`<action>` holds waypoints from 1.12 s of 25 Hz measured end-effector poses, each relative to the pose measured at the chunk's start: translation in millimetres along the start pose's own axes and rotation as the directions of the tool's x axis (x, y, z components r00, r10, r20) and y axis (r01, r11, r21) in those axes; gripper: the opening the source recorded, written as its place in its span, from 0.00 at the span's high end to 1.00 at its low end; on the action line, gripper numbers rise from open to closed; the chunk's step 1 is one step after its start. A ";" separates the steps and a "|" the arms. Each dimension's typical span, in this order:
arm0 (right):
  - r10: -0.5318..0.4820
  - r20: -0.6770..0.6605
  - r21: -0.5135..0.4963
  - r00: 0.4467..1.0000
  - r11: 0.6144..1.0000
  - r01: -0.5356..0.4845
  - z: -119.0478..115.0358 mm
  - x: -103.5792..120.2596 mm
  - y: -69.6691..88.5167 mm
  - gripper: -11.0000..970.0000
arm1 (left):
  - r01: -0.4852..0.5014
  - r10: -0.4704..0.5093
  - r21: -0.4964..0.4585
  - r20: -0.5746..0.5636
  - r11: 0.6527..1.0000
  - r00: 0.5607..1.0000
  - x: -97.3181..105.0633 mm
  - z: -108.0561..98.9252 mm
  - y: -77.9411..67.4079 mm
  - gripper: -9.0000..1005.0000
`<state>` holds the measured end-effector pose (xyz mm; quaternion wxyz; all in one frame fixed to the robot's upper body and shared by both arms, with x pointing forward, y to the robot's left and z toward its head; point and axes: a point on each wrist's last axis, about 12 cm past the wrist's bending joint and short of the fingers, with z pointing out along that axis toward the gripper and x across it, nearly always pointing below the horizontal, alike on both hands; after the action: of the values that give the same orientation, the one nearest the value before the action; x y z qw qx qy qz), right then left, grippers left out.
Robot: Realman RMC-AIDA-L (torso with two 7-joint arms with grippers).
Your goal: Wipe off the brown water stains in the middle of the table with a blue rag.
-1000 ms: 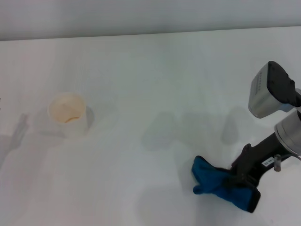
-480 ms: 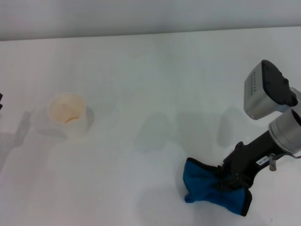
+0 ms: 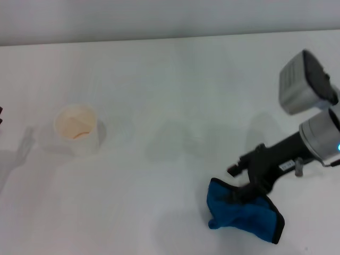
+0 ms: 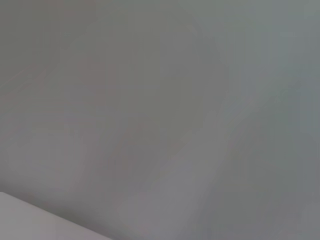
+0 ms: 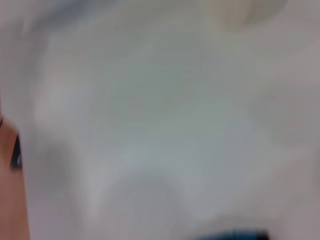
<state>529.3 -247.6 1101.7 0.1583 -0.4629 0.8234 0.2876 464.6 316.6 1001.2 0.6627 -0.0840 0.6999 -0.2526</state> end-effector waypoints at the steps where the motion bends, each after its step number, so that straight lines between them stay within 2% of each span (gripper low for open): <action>1: 0.009 0.044 -0.002 0.999 1.000 -0.009 -2.4 -1.4 -1.8 0.30 | -0.001 0.001 0.002 -0.001 1.000 1.000 -0.1 0.4 -0.1 0.14; 4: 0.045 0.233 -0.036 0.972 0.999 -0.037 -9.7 -6.1 -9.6 0.18 | -0.003 0.003 0.003 -0.003 1.000 1.000 -0.4 0.8 0.2 0.14; 6: 0.062 0.399 -0.070 0.915 0.997 -0.037 -13.0 -8.0 -15.7 0.09 | -0.009 0.009 0.001 -0.005 1.000 1.000 -1.1 0.5 1.3 0.14; 8: 0.088 0.533 -0.090 0.841 0.995 -0.047 -14.4 -5.8 -20.9 0.10 | -0.013 0.013 0.001 -0.006 1.000 1.000 -1.6 0.5 1.9 0.14; 11: 0.143 0.729 -0.093 0.669 0.990 -0.110 -19.4 2.8 -30.3 0.10 | -0.018 0.018 0.008 -0.010 1.000 1.000 -1.6 1.0 1.5 0.14; 14: 0.184 0.853 -0.070 0.489 0.967 -0.243 -25.0 22.6 -40.4 0.10 | -0.039 0.040 0.027 -0.026 0.999 0.999 -1.9 2.6 1.2 0.14; 16: 0.154 0.905 -0.022 0.396 0.948 -0.317 -25.1 38.9 -44.1 0.10 | -0.054 0.055 0.037 -0.037 0.998 0.998 -2.5 3.5 1.6 0.14; 17: 0.070 0.939 0.069 0.337 0.921 -0.383 -21.1 56.6 -46.0 0.10 | -0.057 0.059 0.040 -0.040 0.998 0.997 -2.4 3.6 1.7 0.14; 18: 0.070 0.939 0.069 0.337 0.921 -0.383 -21.1 56.6 -46.0 0.10 | -0.059 0.061 0.041 -0.043 0.997 0.997 -2.3 3.9 1.8 0.14; 19: 0.018 0.946 0.125 0.323 0.900 -0.417 -19.4 65.2 -46.8 0.10 | -0.063 0.065 0.041 -0.046 0.997 0.997 -2.5 4.4 2.0 0.14; 20: -0.035 0.951 0.191 0.307 0.848 -0.495 -13.6 80.7 -48.0 0.10 | -0.069 0.071 0.042 -0.046 0.997 0.996 -3.3 5.2 2.6 0.14; 21: -0.035 0.951 0.191 0.307 0.848 -0.495 -13.6 80.7 -48.0 0.10 | -0.079 0.081 0.042 -0.048 0.996 0.996 -4.5 6.2 3.6 0.14; 23: -0.076 0.946 0.255 0.315 0.773 -0.580 -4.5 97.0 -48.3 0.10 | -0.098 0.100 0.044 -0.049 0.994 0.994 -7.3 8.2 5.6 0.14; 25: -0.118 0.930 0.325 0.347 0.703 -0.632 3.9 109.4 -46.6 0.10 | -0.105 0.107 0.045 -0.049 0.993 0.993 -8.6 10.0 6.1 0.14; 28: -0.161 0.910 0.394 0.381 0.621 -0.678 8.8 121.9 -44.5 0.10 | -0.114 0.116 0.044 -0.053 0.992 0.992 -10.9 15.8 7.0 0.14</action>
<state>503.6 -342.1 1016.0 0.6828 0.0226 0.7137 0.1544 482.6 323.6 1007.7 0.6580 -0.0227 0.7165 -0.2305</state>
